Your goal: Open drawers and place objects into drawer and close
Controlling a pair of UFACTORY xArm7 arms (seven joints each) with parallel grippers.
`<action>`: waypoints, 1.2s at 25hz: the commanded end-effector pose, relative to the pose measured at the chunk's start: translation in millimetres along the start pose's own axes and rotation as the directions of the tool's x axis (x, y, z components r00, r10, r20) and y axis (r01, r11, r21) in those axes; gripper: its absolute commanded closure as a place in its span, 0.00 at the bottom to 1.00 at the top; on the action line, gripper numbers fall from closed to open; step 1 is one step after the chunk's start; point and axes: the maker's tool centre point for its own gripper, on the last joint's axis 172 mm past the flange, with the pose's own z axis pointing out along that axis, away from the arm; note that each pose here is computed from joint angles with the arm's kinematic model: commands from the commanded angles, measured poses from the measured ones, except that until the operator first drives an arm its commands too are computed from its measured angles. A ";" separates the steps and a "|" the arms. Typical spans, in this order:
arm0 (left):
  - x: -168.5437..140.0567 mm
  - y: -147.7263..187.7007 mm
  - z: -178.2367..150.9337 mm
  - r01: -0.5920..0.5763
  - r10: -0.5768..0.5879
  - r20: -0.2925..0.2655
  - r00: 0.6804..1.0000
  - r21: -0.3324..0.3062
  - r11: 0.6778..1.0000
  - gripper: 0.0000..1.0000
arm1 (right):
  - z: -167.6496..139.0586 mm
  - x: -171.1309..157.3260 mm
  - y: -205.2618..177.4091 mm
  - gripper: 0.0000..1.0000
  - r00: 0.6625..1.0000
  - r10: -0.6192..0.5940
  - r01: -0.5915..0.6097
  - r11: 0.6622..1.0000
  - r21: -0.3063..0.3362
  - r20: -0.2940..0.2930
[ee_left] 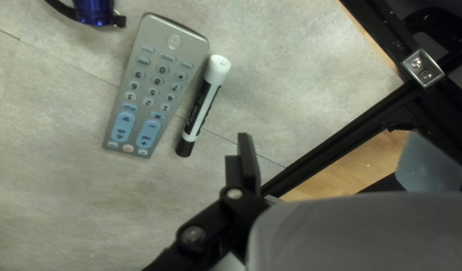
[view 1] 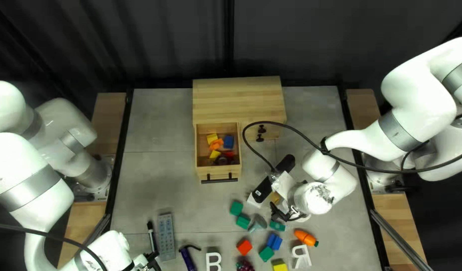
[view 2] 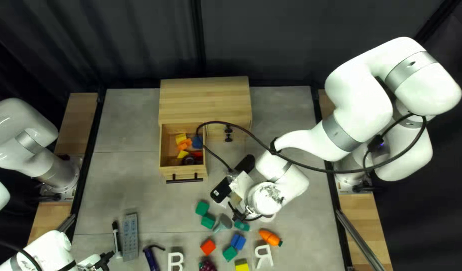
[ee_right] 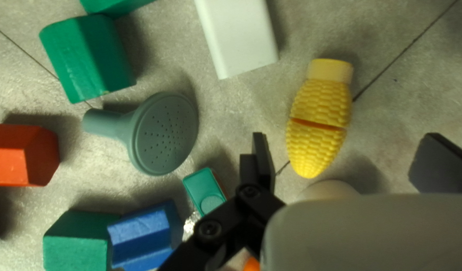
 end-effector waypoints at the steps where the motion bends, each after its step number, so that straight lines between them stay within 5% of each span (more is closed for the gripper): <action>1: 0.0 0.0 0.0 0.000 0.000 0.000 1.000 0.000 1.000 0.00 | 6.1 1.7 -2.8 0.00 1.000 -0.007 0.007 1.000 0.004 0.019; 4: 0.0 0.0 0.0 0.000 0.000 0.000 1.000 0.000 1.000 0.00 | 11.2 2.9 -3.1 0.00 0.999 -0.012 0.012 1.000 0.008 0.032; 6: 0.0 0.0 0.0 0.000 0.000 0.000 1.000 0.000 1.000 0.00 | 12.7 3.5 -3.6 0.31 0.999 -0.015 0.015 1.000 0.010 0.035; 8: 0.0 0.0 0.0 0.000 0.000 0.000 1.000 0.000 1.000 0.00 | 14.0 3.5 -3.6 0.85 0.999 -0.018 0.017 1.000 0.011 0.037; 19: 0.0 0.0 0.0 0.000 0.000 0.000 1.000 0.000 1.000 0.00 | -3.0 2.9 -1.6 0.87 0.999 -0.025 0.024 1.000 0.005 0.033; 23: 0.0 0.0 0.0 0.000 0.000 0.000 1.000 0.000 1.000 0.00 | -59.5 22.6 6.5 0.90 0.999 -0.042 0.042 0.999 -0.015 -0.020; 30: 0.0 0.0 0.0 0.000 0.000 0.000 1.000 0.000 1.000 0.00 | -157.2 113.6 29.8 0.91 0.981 -0.130 0.122 0.990 -0.065 -0.142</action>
